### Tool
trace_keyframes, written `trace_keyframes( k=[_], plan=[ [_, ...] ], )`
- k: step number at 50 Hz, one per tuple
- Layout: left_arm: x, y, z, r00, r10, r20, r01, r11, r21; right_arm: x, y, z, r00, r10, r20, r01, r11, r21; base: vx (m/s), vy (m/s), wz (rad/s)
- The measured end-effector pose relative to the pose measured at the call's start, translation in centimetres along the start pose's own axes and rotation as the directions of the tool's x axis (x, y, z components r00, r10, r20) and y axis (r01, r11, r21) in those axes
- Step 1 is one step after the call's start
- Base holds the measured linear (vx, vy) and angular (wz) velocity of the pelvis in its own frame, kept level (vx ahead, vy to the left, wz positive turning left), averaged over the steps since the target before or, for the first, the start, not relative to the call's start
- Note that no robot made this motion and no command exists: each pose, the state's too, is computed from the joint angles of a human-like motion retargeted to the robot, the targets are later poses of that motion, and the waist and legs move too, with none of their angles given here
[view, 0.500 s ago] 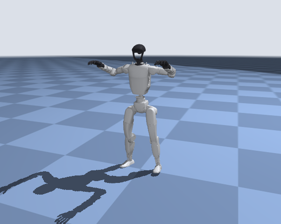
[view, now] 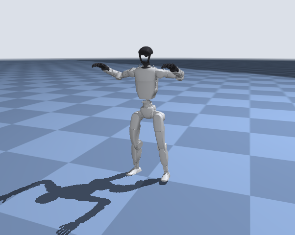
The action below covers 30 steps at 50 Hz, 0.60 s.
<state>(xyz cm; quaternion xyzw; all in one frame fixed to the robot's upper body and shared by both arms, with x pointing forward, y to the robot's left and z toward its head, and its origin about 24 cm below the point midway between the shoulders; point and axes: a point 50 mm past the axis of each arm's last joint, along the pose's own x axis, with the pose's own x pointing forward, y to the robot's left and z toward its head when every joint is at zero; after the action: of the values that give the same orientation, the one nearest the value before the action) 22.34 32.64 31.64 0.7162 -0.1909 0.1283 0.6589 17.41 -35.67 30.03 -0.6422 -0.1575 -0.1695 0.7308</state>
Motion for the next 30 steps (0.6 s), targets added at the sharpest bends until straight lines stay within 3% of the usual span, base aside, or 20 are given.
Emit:
trace_keyframes(
  k=[30],
  plan=[
    [-0.8,-0.9,-0.7,0.997,-0.055,-0.045,0.054,0.998,-0.027,-1.1,0.3,-1.6,0.996,-0.014,-0.086,0.020,0.998,0.062,0.00,0.00,0.00]
  ],
)
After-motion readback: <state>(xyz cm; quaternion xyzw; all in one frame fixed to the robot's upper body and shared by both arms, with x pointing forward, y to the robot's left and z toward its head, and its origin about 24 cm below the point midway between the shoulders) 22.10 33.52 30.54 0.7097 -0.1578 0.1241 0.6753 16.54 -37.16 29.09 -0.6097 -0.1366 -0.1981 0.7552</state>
